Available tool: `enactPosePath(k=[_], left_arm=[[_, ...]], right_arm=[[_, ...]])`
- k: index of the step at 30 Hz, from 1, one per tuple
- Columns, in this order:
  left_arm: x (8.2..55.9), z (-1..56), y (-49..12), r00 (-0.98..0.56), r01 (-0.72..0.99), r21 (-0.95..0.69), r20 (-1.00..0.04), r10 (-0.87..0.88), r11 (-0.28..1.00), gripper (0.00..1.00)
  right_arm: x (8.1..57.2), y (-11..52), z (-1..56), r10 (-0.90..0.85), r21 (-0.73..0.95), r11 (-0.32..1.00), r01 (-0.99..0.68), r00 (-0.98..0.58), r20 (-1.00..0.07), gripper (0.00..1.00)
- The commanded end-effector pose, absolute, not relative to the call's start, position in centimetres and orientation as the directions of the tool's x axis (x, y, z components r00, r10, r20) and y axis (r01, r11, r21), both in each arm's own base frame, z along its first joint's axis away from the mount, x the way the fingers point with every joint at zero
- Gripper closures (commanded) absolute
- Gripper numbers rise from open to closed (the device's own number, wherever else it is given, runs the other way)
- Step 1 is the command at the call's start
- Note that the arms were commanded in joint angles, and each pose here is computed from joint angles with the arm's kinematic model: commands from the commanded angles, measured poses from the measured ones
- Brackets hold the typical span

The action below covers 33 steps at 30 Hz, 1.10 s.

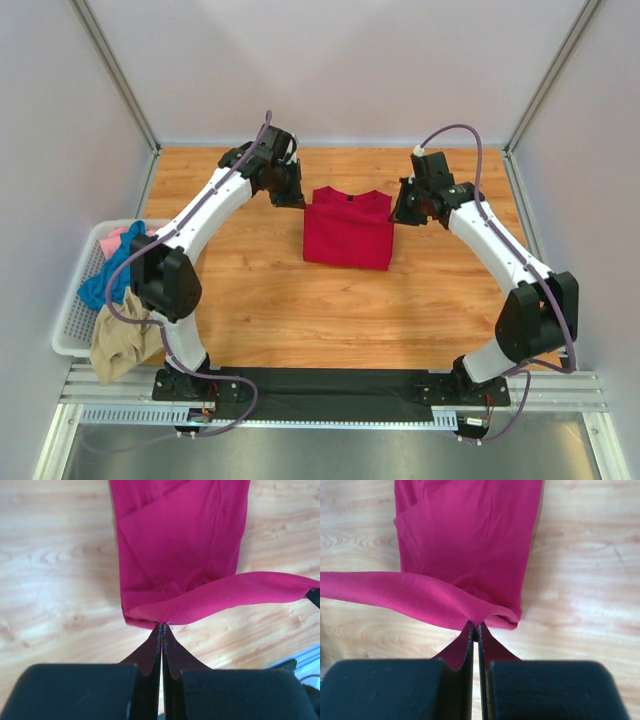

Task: Fold and stack the t-shirts
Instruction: Fold the tshirt

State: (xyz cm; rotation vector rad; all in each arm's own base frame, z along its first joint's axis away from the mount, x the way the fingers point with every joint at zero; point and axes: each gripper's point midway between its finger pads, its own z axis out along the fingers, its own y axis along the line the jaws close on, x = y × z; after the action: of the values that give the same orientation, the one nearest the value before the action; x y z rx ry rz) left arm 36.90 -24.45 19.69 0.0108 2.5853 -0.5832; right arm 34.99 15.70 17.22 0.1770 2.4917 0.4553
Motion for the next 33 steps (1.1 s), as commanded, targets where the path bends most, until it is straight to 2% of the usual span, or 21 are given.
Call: enactPosePath(k=[1, 7, 20, 26, 30, 33], left_arm=[[39.5, 20.5, -25.2, -0.874, 0.171, -0.427, -0.481, -0.063, 0.888, 1.00], [44.3, 20.1, -26.5, -0.850, 0.209, -0.475, -0.520, -0.081, 0.855, 1.00], [51.4, 21.3, -28.4, -0.719, 0.326, -0.540, -0.674, -0.167, 0.776, 1.00], [54.4, 19.0, -28.3, -0.708, 0.305, -0.545, -0.678, -0.197, 0.781, 1.00], [57.0, 16.4, -28.7, -0.719, 0.298, -0.556, -0.665, -0.201, 0.776, 1.00], [58.9, 14.3, -28.6, -0.716, 0.294, -0.570, -0.663, -0.219, 0.768, 0.85]], right_arm=[[39.2, 15.7, 19.6, 0.220, 0.377, 0.926, -0.035, -0.760, -0.611, 1.00], [43.3, 15.8, 18.0, 0.225, 0.391, 0.920, -0.032, -0.775, -0.590, 1.00], [48.7, 15.8, 17.5, 0.264, 0.429, 0.902, -0.054, -0.716, -0.646, 1.00], [51.3, 15.1, 16.6, 0.310, 0.451, 0.892, -0.025, -0.691, -0.653, 1.00], [53.2, 14.9, 14.6, 0.320, 0.463, 0.886, -0.016, -0.701, -0.638, 0.95], [54.8, 14.4, 12.1, 0.326, 0.456, 0.890, 0.006, -0.707, -0.627, 0.93]])
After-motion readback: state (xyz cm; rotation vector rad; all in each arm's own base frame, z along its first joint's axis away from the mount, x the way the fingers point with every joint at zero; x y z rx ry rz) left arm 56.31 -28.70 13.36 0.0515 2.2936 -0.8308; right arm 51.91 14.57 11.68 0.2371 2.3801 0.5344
